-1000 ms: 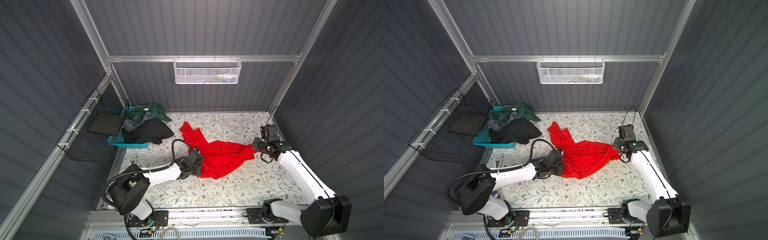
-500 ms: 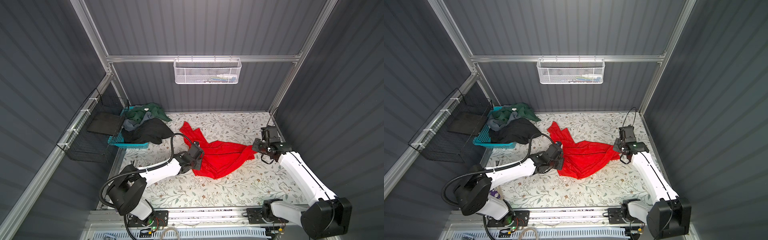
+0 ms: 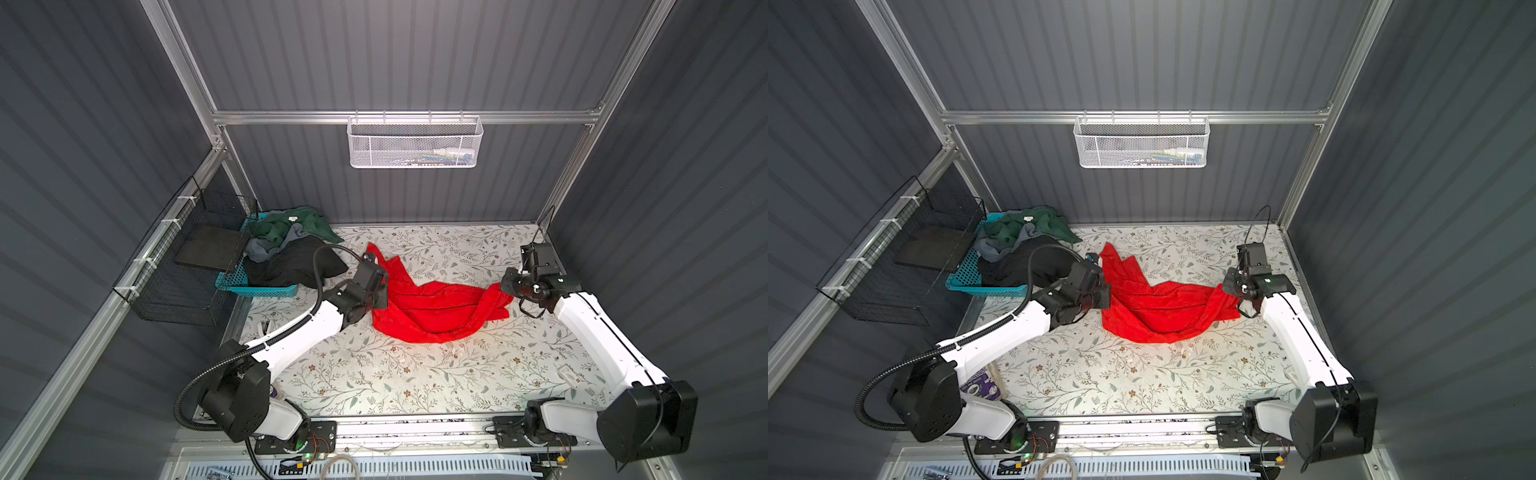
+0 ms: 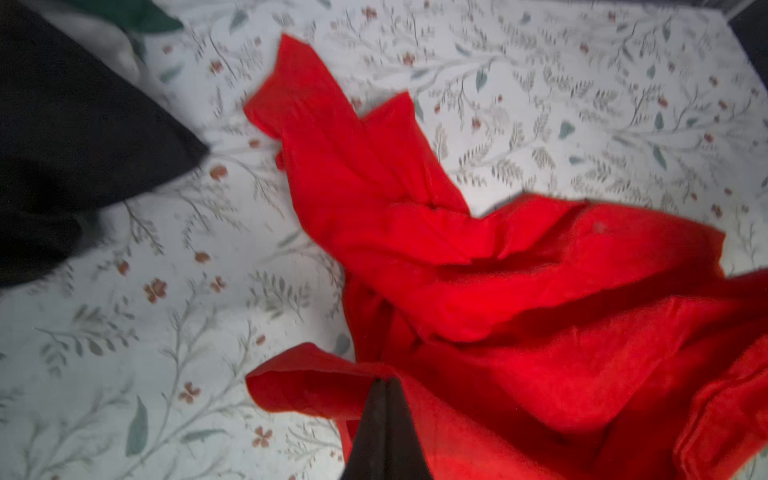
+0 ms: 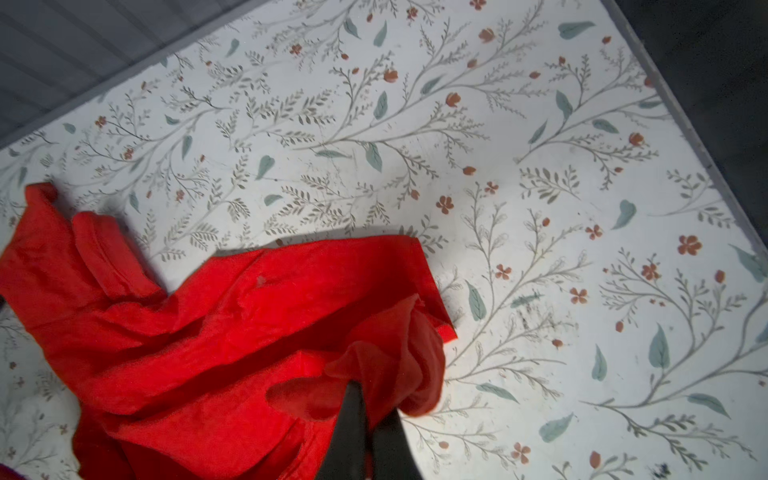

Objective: Fold and stack the t-shirts

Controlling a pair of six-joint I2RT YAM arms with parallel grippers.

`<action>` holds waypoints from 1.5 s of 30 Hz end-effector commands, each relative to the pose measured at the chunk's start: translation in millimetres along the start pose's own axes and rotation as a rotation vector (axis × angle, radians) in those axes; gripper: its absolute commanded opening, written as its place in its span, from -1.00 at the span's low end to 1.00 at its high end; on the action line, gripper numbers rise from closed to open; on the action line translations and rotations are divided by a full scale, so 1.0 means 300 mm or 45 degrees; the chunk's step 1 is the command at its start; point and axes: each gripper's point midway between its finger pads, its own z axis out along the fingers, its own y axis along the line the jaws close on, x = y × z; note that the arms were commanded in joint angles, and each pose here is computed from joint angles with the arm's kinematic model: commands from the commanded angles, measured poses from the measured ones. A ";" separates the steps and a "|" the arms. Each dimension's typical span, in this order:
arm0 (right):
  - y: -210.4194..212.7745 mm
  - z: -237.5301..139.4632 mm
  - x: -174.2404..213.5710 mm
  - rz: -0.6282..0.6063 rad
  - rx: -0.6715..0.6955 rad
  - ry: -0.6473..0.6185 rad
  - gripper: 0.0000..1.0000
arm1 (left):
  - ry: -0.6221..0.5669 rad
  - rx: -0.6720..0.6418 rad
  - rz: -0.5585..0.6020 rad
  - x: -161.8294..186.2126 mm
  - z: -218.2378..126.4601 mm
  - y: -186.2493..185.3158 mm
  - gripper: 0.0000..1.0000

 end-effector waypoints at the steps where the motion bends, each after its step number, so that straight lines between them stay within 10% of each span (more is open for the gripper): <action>1: 0.095 -0.046 -0.193 -0.006 -0.103 -0.175 -1.00 | -0.231 0.003 0.015 -0.279 -0.034 -0.026 -1.00; 6: 0.203 -0.140 -0.535 -0.106 -0.091 -0.424 -1.00 | -0.413 0.009 0.041 -0.683 -0.054 -0.002 -1.00; 11: 0.257 -0.402 -0.752 -0.136 -0.116 -0.653 -1.00 | -0.697 -0.058 0.122 -0.949 -0.375 0.002 -1.00; 29: 0.240 -1.013 -0.632 -0.238 -0.176 -0.996 -1.00 | -1.182 -0.004 0.229 -0.939 -1.127 -0.038 -1.00; 39: 0.314 -1.009 -0.719 -0.241 -0.190 -0.967 -1.00 | -1.287 -0.163 0.339 -1.137 -1.193 -0.075 -1.00; 45: 0.296 -0.818 -0.631 -0.243 -0.129 -0.827 -1.00 | -1.123 -0.177 0.361 -1.083 -0.975 -0.092 -1.00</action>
